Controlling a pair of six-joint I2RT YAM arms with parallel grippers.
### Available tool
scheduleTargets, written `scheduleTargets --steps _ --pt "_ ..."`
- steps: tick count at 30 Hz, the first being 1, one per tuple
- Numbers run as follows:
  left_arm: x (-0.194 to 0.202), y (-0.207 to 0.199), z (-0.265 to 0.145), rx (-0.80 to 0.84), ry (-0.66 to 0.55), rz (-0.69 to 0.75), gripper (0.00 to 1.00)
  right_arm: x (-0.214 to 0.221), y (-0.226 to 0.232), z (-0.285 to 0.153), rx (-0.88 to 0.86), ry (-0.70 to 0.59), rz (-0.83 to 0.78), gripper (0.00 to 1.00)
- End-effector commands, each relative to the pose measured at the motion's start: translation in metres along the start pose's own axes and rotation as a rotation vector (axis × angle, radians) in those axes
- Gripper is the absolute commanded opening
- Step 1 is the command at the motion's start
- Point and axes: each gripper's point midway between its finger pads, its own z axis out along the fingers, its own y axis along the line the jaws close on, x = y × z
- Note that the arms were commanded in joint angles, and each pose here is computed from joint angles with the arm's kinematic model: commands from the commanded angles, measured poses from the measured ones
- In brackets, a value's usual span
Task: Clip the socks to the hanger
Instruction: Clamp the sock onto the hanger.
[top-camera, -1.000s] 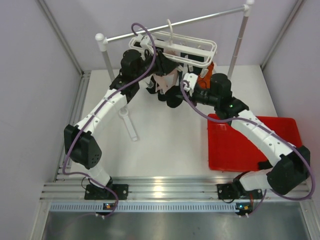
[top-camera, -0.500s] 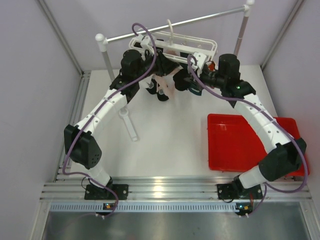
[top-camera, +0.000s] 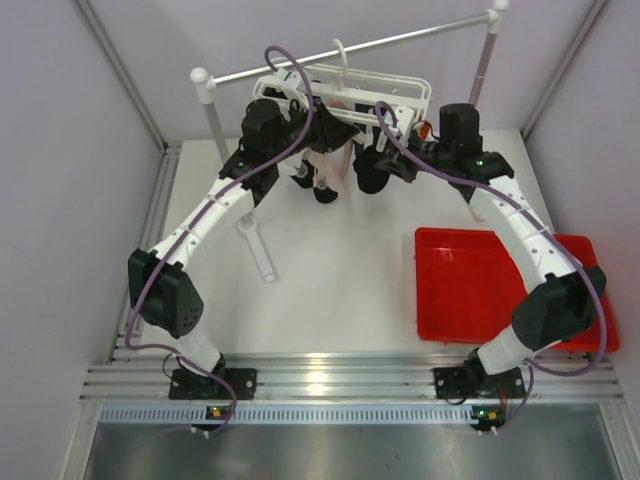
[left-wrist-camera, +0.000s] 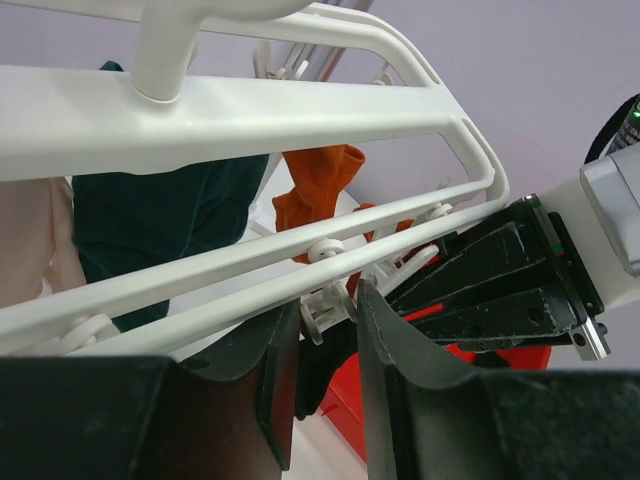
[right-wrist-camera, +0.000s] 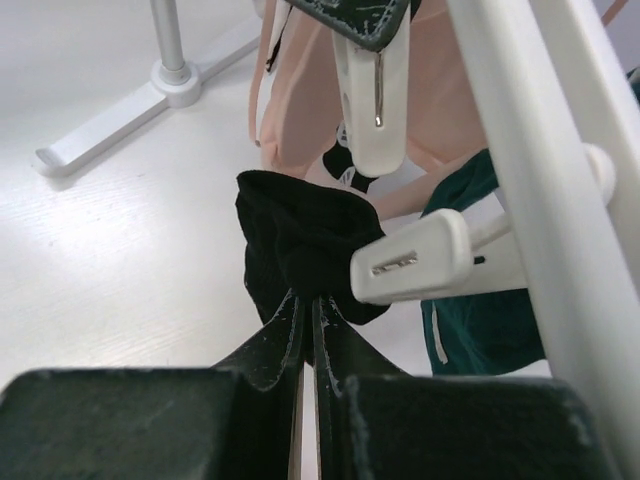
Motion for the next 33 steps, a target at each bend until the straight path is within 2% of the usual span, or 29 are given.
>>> scheduleTargets --steps 1,10,33 --pt "0.011 -0.014 -0.003 0.067 0.048 0.003 0.0 -0.026 -0.011 -0.008 0.009 -0.059 -0.026 0.0" --pt "0.015 -0.014 -0.003 0.077 0.061 0.005 0.0 -0.048 -0.012 -0.009 -0.003 -0.139 -0.001 0.0" --pt "0.02 -0.016 -0.003 0.097 0.083 -0.001 0.0 -0.057 -0.027 -0.022 0.025 -0.215 0.019 0.0"
